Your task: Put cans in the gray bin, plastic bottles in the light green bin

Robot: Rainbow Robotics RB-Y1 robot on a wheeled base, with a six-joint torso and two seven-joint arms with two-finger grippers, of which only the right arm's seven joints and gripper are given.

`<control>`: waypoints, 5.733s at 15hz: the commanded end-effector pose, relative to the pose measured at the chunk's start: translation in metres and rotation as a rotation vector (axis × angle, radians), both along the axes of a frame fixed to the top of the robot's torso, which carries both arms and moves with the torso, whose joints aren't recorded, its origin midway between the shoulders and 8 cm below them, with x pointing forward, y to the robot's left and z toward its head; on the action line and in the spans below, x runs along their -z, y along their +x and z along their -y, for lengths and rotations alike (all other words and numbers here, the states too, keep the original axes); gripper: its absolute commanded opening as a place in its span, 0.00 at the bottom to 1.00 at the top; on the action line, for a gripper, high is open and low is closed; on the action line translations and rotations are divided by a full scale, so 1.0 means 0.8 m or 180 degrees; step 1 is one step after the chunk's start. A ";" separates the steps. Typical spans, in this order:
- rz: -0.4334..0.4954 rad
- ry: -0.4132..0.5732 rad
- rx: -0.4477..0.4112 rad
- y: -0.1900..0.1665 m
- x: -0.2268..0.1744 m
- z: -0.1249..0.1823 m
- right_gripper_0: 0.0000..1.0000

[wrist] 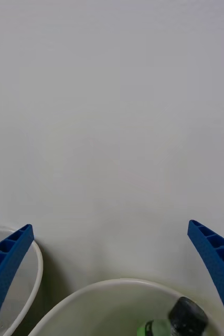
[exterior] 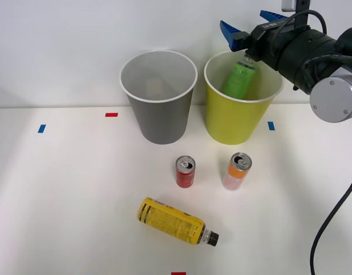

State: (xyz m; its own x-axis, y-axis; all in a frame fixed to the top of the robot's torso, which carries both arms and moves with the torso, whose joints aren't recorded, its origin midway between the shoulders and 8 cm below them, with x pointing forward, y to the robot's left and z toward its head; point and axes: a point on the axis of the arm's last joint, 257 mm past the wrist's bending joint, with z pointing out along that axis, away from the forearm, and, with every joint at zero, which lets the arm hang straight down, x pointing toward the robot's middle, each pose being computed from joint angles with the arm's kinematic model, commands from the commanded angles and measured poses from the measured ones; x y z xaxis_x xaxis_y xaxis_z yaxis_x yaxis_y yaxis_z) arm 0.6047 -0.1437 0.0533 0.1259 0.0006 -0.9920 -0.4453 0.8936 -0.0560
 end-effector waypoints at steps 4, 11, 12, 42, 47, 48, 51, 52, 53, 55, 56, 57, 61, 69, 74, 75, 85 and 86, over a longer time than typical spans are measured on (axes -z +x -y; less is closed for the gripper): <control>0.0238 -0.0180 0.0030 -0.029 0.007 0.011 1.00; 0.0633 0.0099 0.0086 -0.097 0.016 0.038 1.00; 0.0645 0.0132 0.0118 -0.105 0.024 0.046 1.00; -0.0192 0.0134 0.1266 -0.318 0.315 0.135 1.00; -0.0354 -0.0031 0.1319 -0.321 0.349 0.134 1.00; -0.0354 -0.0051 0.1356 -0.321 0.356 0.134 1.00; -0.0181 -0.0119 0.1453 -0.324 0.366 0.126 1.00; -0.0171 -0.0043 0.1439 -0.327 0.369 0.123 1.00; -0.0156 0.0017 0.1405 -0.331 0.374 0.119 1.00; -0.0119 0.0194 0.1311 -0.343 0.388 0.113 1.00; -0.0089 0.0253 0.1266 -0.351 0.393 0.113 1.00; -0.0041 0.0292 0.1179 -0.360 0.396 0.109 1.00; 0.0049 0.0151 0.1072 -0.390 0.398 0.102 1.00; -0.0002 -0.0378 0.1186 -0.430 0.420 0.118 1.00; -0.0118 -0.0357 0.1196 -0.461 0.429 0.123 1.00; -0.0130 -0.0327 0.1185 -0.465 0.430 0.119 1.00; -0.0115 -0.0307 0.1136 -0.468 0.428 0.109 1.00; -0.0115 -0.0307 0.1136 -0.468 0.428 0.109 1.00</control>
